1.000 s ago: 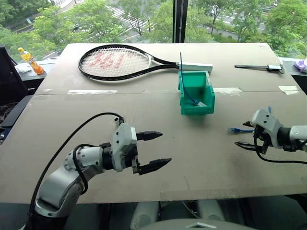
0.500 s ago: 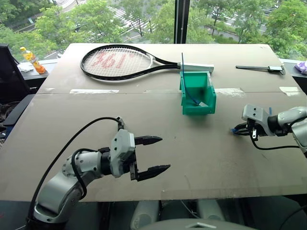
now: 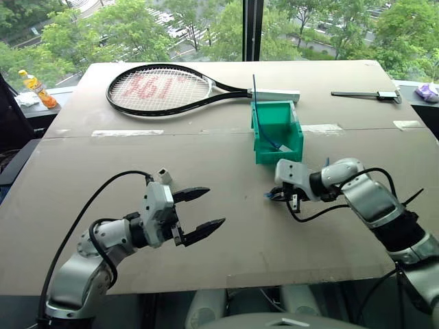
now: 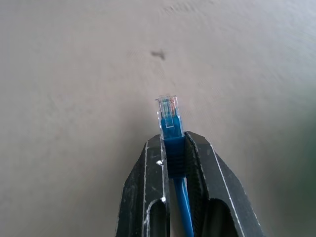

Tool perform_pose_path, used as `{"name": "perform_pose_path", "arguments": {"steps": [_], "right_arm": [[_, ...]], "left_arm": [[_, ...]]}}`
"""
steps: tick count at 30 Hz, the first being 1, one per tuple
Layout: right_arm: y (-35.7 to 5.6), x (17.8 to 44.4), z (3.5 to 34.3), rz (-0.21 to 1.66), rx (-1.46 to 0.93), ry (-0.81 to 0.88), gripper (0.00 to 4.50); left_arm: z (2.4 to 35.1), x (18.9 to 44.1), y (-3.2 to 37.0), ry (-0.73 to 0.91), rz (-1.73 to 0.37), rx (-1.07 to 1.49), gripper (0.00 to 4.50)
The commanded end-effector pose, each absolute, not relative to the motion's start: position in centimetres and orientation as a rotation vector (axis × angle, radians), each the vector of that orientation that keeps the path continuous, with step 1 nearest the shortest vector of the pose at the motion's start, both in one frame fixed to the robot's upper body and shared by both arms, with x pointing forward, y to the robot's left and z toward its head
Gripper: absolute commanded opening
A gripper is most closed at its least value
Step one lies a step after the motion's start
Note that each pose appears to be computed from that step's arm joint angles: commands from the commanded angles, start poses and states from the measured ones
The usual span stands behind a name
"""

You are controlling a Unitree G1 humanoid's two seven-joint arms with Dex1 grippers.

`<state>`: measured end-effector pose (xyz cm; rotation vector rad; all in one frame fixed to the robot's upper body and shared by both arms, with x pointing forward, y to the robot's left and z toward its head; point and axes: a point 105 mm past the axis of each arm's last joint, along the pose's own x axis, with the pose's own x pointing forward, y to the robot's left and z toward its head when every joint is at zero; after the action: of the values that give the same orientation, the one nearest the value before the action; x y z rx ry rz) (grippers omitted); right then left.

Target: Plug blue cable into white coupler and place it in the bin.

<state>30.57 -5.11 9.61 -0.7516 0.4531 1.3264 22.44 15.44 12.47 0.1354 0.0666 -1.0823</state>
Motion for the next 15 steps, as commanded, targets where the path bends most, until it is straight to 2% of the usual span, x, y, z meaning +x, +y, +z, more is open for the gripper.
{"name": "perform_pose_path", "arguments": {"steps": [1, 2, 3, 6, 11, 15], "right_arm": [[-4.0, 30.5, 8.3, 1.373, -0.805, 0.471, 0.01], [-3.7, 30.8, 8.2, 1.369, -0.795, 0.466, 0.01], [-3.7, 30.7, 8.0, 1.384, -0.797, 0.470, 0.84], [-4.5, 30.8, 8.8, 1.386, -0.764, 0.455, 2.13], [-6.2, 30.0, 12.5, 1.348, -0.627, 0.270, 4.47], [-8.1, 27.2, 14.4, 1.349, -0.494, 0.136, 4.47]], "left_arm": [[13.2, 22.4, 15.8, 0.030, -1.087, 0.189, 4.50], [13.2, 22.4, 15.8, 0.032, -1.088, 0.192, 4.50], [13.1, 22.5, 15.9, 0.037, -1.088, 0.199, 4.50], [12.4, 23.3, 16.1, 0.064, -1.089, 0.261, 4.50], [11.7, 24.8, 15.1, 0.087, -1.145, 0.290, 4.50], [11.4, 25.9, 13.6, 0.074, -1.221, 0.309, 4.50]]}}
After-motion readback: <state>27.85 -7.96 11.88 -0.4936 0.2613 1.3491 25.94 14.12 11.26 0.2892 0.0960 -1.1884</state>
